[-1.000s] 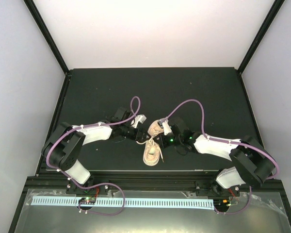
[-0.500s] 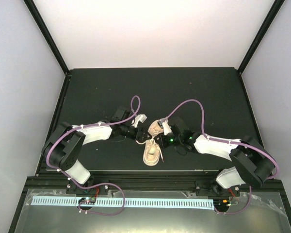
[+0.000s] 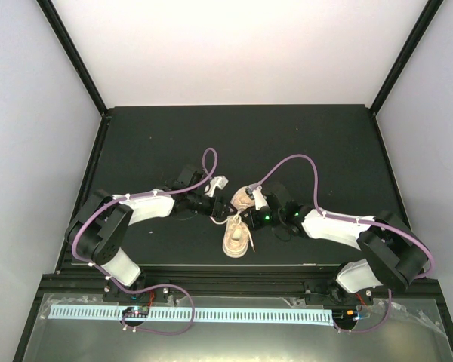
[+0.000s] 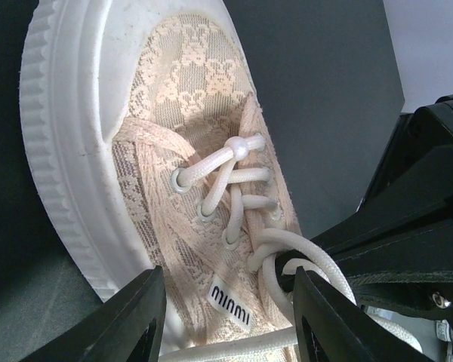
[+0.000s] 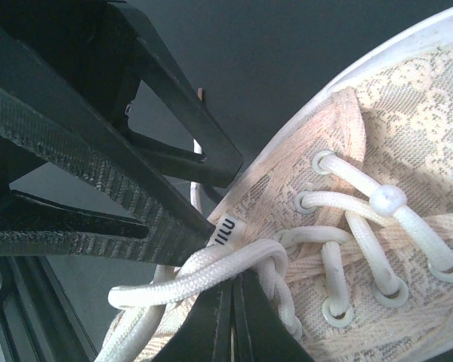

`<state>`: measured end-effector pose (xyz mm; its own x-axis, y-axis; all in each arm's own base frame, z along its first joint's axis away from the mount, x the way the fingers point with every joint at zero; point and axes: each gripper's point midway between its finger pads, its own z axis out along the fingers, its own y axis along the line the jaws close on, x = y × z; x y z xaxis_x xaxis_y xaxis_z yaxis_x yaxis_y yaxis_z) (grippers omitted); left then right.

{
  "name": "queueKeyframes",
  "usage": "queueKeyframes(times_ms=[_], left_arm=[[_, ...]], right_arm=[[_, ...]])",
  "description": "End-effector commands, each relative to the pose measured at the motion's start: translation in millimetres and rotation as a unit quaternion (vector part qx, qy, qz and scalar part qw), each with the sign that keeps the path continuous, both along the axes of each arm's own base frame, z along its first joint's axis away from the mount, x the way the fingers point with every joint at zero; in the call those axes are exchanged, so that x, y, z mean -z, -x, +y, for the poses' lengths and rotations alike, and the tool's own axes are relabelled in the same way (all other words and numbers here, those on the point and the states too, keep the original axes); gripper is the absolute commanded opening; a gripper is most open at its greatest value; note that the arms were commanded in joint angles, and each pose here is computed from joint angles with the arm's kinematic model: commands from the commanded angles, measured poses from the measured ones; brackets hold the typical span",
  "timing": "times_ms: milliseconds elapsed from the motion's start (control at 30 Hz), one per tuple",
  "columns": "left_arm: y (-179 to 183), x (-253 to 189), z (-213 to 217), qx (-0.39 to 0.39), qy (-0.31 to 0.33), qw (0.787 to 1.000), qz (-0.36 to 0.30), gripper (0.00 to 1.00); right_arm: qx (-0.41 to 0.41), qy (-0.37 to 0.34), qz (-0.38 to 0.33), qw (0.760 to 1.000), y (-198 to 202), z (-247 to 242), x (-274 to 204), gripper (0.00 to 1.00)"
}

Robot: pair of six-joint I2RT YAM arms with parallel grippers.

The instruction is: Tie the shoes

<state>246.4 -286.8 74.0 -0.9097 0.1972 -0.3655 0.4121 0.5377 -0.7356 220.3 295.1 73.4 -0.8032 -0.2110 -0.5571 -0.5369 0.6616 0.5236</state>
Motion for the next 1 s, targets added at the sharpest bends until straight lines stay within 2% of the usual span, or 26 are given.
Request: queueKeyframes(times_ms=[0, 500, 967], left_arm=[[-7.8, -11.8, -7.4, 0.002, 0.024, 1.0, -0.012, 0.49], [8.4, -9.5, -12.7, 0.038, 0.041, 0.998, -0.004, 0.46], [17.1, -5.9, -19.1, 0.058, 0.052, 0.997, 0.009, 0.31]], right_arm=[[0.002, 0.004, -0.007, 1.0, -0.7, -0.4, 0.5, 0.02], [-0.003, 0.004, -0.004, 1.0, -1.8, 2.2, 1.0, 0.02], [-0.003, 0.004, -0.005, 1.0, -2.4, 2.8, -0.1, 0.02]])
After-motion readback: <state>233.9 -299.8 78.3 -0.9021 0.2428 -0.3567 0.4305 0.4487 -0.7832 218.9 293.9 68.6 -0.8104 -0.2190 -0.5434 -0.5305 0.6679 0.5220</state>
